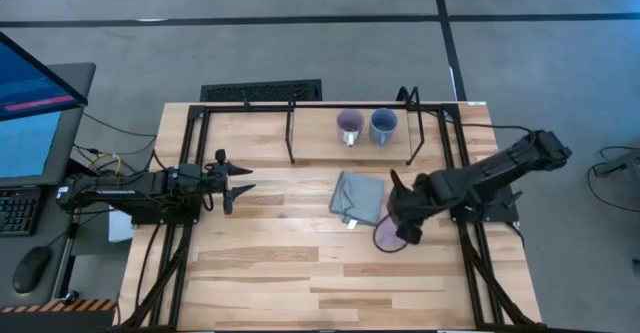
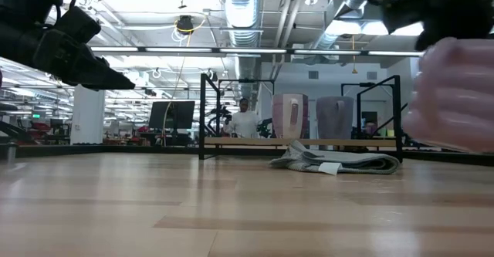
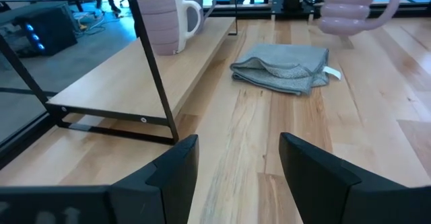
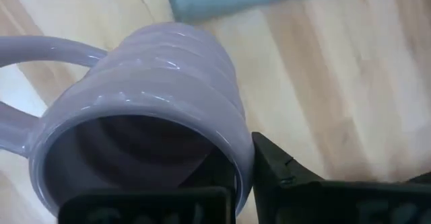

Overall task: Stack small to large cups/mugs on shelf
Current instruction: Put the purple mug on the shelf

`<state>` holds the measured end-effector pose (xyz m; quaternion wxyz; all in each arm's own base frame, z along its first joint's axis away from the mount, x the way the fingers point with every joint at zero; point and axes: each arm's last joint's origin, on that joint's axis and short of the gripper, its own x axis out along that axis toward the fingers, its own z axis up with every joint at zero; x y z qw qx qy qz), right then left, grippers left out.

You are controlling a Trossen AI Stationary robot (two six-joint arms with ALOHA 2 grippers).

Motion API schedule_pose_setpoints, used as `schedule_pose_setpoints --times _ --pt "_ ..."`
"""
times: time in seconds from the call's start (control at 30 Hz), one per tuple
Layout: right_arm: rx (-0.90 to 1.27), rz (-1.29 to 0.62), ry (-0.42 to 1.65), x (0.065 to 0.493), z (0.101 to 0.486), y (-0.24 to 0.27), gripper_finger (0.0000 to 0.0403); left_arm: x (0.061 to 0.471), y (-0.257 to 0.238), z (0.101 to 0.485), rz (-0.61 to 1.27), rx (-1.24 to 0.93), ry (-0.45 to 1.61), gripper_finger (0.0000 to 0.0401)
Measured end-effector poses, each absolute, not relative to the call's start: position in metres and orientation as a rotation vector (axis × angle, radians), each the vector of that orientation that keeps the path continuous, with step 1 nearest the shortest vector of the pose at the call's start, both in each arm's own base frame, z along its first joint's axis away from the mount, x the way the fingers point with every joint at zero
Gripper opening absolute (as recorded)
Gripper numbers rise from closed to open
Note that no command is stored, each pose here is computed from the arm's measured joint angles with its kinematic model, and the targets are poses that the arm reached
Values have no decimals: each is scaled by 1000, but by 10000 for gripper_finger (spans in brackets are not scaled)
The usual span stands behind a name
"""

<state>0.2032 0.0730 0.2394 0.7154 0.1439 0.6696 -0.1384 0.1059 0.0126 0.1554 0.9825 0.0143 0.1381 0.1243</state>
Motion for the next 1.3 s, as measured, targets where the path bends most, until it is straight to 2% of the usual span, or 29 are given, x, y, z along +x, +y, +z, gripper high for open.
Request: schedule_pose_setpoints --times 0.27,0.8,1.07,1.3 --pt "137 -231 1512 254 247 54 35 106 12 155 244 33 279 199" --pt "-229 14 1429 377 274 21 35 106 12 155 233 107 288 199" --pt "-390 84 1463 418 266 5 35 106 12 155 233 112 288 199" --pt "-447 133 1487 441 250 -3 35 106 12 155 234 112 289 199"
